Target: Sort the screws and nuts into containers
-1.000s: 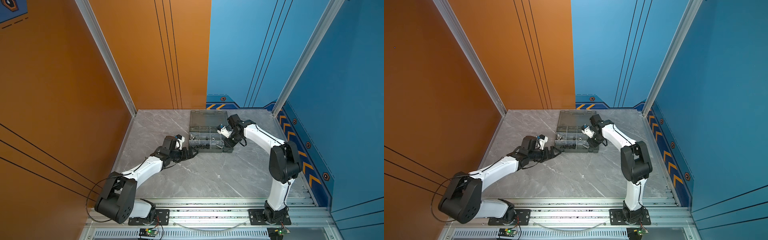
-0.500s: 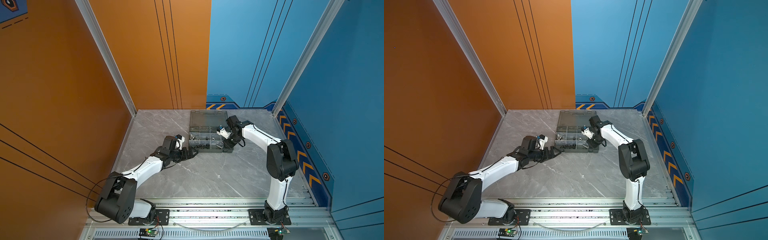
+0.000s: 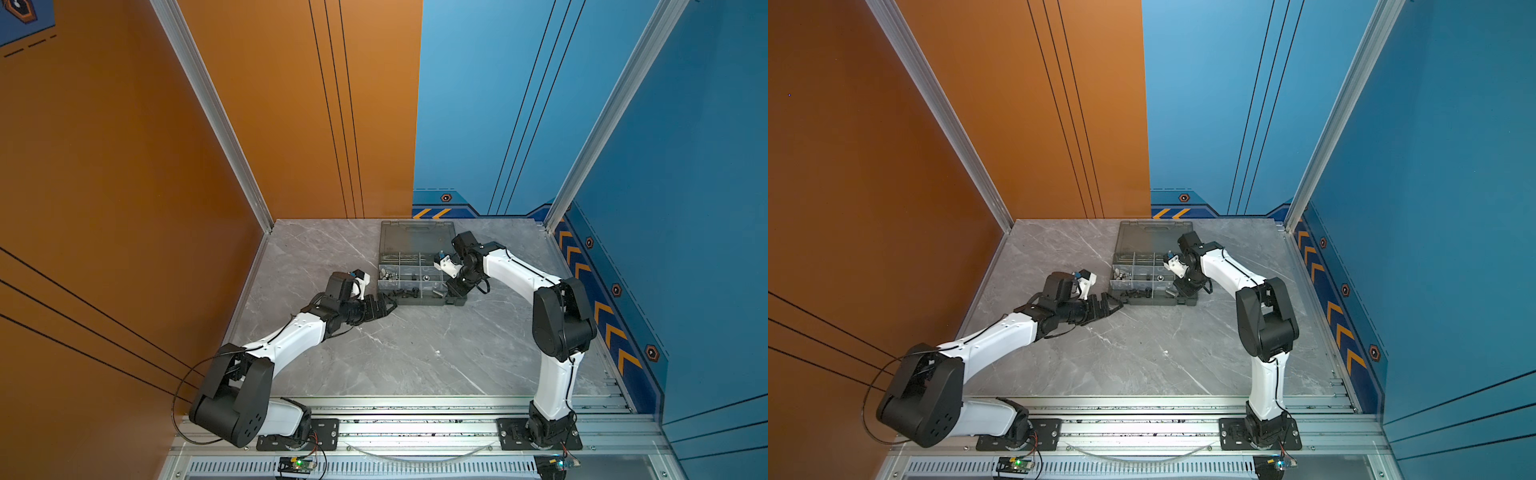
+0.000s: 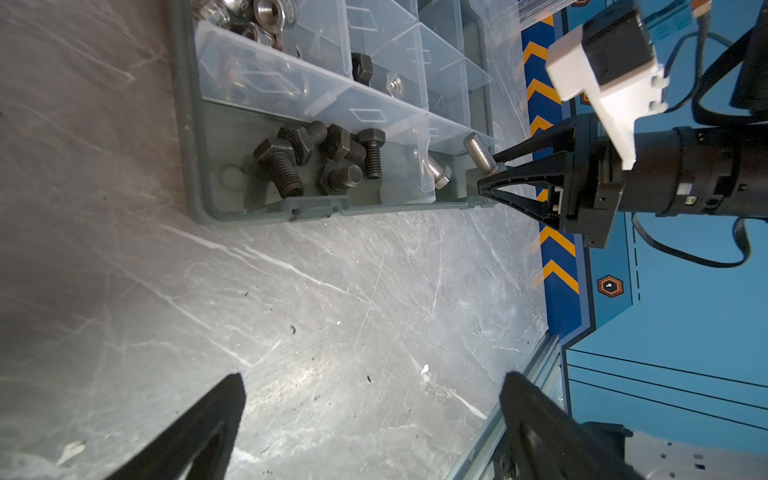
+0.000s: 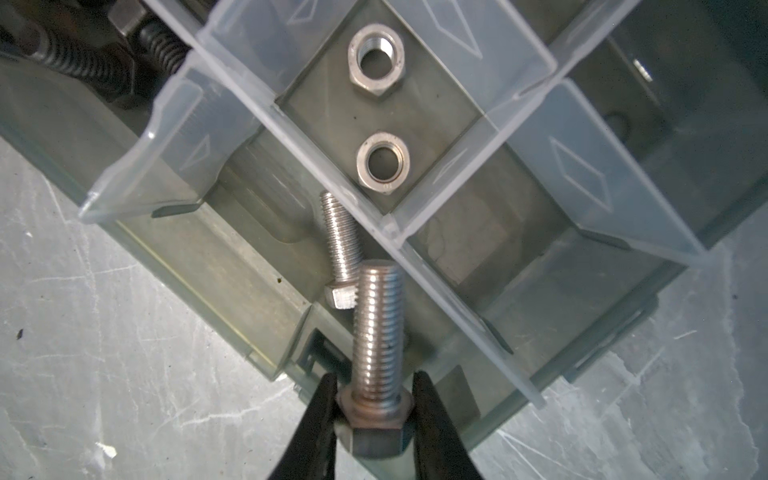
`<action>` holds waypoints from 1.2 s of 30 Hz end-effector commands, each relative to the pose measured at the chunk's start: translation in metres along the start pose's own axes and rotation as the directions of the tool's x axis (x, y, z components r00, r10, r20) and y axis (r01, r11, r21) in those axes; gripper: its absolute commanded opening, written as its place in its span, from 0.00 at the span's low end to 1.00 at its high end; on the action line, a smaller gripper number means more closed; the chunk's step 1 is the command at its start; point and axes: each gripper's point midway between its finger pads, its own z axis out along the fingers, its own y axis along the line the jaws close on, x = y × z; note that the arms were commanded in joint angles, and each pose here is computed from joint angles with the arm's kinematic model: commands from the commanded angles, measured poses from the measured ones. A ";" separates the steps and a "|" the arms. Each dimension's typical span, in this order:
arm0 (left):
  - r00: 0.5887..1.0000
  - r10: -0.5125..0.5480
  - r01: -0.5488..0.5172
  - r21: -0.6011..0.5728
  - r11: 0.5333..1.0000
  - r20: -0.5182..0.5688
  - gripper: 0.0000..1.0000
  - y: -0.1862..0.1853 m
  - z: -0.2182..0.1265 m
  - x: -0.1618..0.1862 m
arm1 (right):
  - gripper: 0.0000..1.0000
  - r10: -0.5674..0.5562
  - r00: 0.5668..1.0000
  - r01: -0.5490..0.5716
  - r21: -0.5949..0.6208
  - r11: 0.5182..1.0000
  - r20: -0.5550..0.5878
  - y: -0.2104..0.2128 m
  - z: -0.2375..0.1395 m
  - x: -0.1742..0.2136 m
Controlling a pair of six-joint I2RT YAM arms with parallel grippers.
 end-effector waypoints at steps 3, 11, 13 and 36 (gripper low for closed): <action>1.000 0.005 -0.005 0.006 1.000 0.001 0.98 -0.007 -0.002 -0.003 | 0.27 0.022 1.000 -0.022 0.030 0.999 0.020 -0.008 -0.004 -0.007; 1.000 0.012 -0.012 0.001 1.000 0.005 0.98 -0.008 -0.005 -0.004 | 0.34 0.027 0.999 -0.028 0.041 0.999 0.032 -0.009 -0.010 -0.007; 1.000 0.014 -0.014 0.001 1.000 0.004 0.98 -0.009 -0.006 -0.004 | 0.36 0.028 0.999 -0.029 0.043 0.999 0.041 -0.010 -0.013 -0.009; 0.971 0.118 -0.070 -0.224 0.972 0.207 0.98 0.012 -0.074 -0.055 | 0.45 0.290 0.743 -0.327 -0.052 0.944 0.603 -0.043 -0.146 -0.002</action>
